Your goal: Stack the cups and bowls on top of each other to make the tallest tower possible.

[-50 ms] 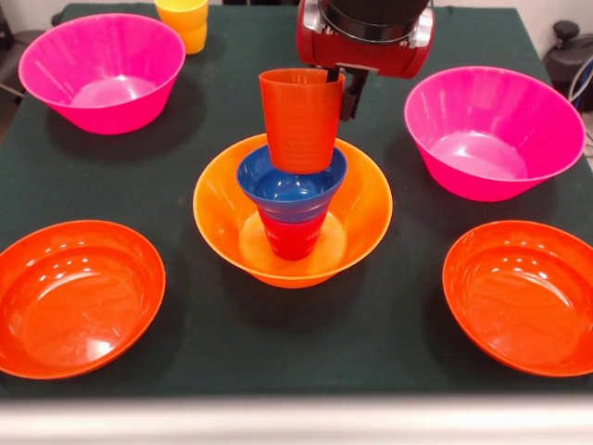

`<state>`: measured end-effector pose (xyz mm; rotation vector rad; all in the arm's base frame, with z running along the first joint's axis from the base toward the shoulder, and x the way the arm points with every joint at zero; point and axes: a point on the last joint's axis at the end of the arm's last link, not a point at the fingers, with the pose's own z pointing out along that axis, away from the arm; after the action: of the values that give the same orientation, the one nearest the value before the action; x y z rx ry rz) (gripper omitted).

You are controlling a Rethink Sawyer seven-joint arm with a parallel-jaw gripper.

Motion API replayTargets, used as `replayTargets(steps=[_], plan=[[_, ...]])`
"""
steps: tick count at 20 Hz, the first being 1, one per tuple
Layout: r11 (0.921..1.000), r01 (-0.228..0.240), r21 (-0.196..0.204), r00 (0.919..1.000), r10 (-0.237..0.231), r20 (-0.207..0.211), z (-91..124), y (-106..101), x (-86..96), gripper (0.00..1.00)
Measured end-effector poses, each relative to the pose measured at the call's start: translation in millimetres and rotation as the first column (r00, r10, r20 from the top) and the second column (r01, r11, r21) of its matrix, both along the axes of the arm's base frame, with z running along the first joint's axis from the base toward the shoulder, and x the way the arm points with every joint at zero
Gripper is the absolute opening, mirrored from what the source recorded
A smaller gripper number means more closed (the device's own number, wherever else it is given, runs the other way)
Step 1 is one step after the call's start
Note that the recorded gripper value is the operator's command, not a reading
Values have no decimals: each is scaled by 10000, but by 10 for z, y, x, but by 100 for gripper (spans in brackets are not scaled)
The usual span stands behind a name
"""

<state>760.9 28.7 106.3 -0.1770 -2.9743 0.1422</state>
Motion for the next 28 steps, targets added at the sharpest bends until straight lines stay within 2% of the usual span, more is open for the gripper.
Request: replayTargets(steps=[10, 22, 28], plan=[[10000, 16, 2, 10000, -16, -40, -29, -12, -8, 0], [9997, 259, -4, 9995, -259, -168, -114, -205, -32, 0], [9996, 296, 0, 9994, -296, -205, -140, -231, -40, 0]])
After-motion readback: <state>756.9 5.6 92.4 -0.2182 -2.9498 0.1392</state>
